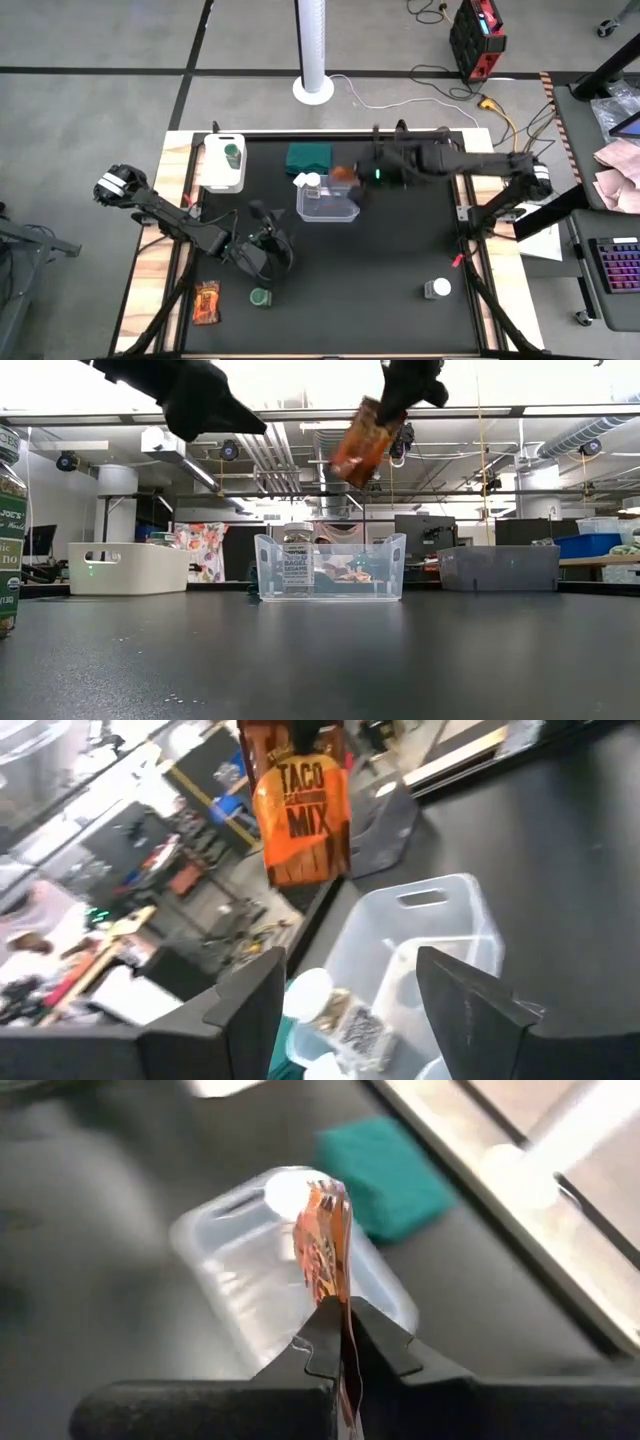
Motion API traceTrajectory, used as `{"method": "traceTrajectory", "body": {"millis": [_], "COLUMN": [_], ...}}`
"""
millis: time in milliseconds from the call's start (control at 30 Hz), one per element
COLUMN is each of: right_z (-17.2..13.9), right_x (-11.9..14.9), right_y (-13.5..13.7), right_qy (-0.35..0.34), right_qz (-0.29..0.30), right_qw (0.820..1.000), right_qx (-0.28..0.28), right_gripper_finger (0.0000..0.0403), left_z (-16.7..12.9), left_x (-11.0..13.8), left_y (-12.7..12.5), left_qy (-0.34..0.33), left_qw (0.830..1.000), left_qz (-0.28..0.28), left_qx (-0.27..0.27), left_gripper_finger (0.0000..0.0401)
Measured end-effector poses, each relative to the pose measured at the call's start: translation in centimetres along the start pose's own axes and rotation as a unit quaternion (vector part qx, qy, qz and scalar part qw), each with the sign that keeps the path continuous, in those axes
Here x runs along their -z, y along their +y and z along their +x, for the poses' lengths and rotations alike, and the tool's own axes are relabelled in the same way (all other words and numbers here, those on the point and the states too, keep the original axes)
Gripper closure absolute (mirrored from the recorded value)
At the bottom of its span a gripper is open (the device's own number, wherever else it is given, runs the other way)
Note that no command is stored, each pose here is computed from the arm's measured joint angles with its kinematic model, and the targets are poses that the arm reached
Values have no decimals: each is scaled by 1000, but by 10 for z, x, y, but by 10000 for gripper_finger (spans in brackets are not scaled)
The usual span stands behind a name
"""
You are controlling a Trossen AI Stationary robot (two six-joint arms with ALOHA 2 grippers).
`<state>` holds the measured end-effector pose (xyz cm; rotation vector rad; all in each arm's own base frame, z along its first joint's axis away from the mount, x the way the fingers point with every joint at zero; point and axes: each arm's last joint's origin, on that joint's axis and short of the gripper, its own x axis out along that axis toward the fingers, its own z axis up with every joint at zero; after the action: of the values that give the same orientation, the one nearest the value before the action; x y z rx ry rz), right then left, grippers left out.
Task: Sort spices by type
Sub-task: Put the bottom right spice pack into the black bin
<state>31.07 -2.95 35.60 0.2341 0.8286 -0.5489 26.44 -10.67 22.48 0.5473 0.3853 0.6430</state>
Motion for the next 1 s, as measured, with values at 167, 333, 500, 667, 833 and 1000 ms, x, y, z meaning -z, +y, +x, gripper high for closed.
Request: {"method": "traceTrajectory", "body": {"millis": [167,333,500,667,833,1000], "right_z": [9,14,14,18,27,37], "right_x": [-15,-13,-5,3,18,35], "right_y": [-62,-121,-165,-189,-206,-221], "right_qy": [31,83,122,138,167,201], "right_qz": [75,146,208,239,261,277], "right_qw": [994,974,949,934,918,902], "right_qx": [78,152,204,228,248,263], "right_gripper_finger": [394,394,394,394,394,394], "left_z": [0,0,0,0,0,0], "left_x": [3,6,7,7,7,7], "left_y": [1,0,0,0,0,0], "left_qy": [11,18,20,20,20,19], "left_qw": [1000,1000,1000,1000,1000,1000], "left_qz": [7,5,0,-4,-6,-9], "left_qx": [-18,-17,-17,-17,-17,-17], "left_gripper_finger": [191,191,191,191,191,191]}}
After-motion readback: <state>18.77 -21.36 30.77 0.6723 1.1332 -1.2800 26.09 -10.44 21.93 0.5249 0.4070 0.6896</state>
